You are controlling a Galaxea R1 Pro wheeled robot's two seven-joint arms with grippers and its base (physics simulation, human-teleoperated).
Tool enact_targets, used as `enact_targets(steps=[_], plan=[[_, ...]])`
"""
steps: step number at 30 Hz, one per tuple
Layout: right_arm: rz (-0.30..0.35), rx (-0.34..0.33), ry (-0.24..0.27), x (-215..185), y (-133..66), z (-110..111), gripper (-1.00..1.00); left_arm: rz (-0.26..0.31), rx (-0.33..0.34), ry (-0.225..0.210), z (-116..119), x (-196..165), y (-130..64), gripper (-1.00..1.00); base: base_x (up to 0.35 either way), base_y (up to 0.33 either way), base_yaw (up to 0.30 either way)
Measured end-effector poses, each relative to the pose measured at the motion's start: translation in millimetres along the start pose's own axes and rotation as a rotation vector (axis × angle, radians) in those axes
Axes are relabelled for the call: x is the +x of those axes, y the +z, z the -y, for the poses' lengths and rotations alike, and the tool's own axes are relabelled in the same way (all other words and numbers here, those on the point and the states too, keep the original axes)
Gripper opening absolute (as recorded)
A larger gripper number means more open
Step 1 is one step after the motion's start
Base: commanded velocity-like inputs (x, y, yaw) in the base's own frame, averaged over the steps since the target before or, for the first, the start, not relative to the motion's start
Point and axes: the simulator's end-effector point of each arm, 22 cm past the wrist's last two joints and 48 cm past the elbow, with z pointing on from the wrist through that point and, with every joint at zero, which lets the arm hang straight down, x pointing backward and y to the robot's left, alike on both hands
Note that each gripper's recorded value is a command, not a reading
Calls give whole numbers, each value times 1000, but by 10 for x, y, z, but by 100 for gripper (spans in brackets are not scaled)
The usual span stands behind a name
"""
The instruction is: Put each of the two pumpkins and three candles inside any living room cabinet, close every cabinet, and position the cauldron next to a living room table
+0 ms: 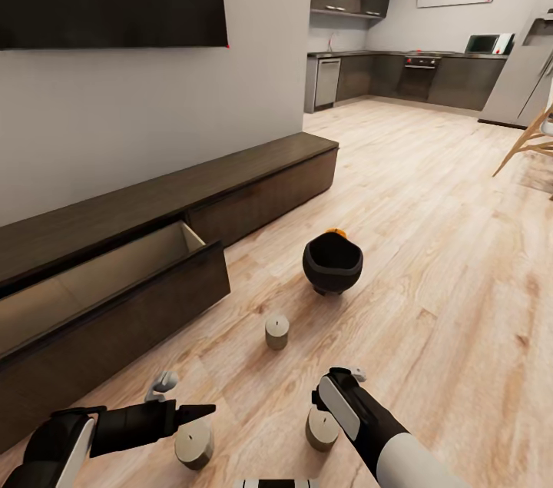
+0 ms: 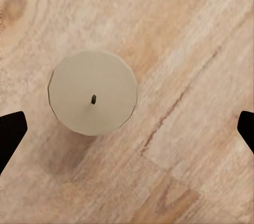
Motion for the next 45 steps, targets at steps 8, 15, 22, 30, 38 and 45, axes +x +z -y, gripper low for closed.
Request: enact_targets(steps=[8,15,22,30,38,45], plan=[[-24,-2,-1,91,116,-15,100,14,-18,-30,-146,-21,-31,100,0,0,0],[-45,0,-5,179,226,-32,100,16,-34,-51,-269,-22,-50,100,0,0,0],[-71,5,-11,285,337,-37,100,2,-58,-65,-424,2,-105,100,0,0,0],[-82,1,-12,329,380,-57,100,46,-63,-78,-541,-135,-352,100,0,0,0],[-80,3,-3,365,459,-67,100,37,-3,-71,-504,-171,-514,100,0,0,0],[-77,2,-7,366,463,-71,100,36,4,-70,-488,-172,-519,100,3,8,0]])
